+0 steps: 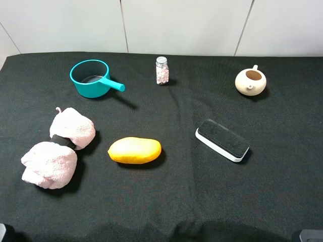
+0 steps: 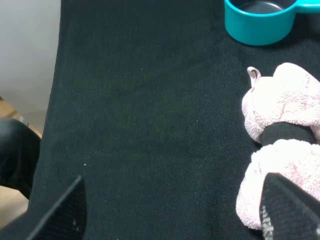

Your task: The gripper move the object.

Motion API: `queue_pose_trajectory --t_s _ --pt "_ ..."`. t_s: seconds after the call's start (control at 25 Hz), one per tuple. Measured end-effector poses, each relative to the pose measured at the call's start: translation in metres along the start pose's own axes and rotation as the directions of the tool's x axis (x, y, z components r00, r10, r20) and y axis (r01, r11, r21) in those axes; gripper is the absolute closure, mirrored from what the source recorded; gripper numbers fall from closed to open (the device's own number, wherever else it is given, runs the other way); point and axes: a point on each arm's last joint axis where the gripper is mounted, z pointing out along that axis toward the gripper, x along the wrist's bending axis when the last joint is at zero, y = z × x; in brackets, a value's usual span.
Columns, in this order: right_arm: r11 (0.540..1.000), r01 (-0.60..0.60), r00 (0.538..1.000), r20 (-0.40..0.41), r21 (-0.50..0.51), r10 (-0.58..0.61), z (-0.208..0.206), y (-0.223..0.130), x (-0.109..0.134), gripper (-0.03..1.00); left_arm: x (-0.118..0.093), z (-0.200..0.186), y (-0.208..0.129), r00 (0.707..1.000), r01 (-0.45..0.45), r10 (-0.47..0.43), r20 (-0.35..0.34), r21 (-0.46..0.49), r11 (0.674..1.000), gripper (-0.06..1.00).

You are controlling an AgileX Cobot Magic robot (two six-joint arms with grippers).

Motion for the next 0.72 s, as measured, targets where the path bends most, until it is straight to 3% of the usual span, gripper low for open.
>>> queue_pose_trajectory --t_s 0.72 --pt "1.0 0.0 1.0 0.0 0.0 0.0 0.0 0.0 0.0 0.27 0.0 0.0 0.0 1.0 0.0 0.0 0.0 0.0 1.0 0.18"
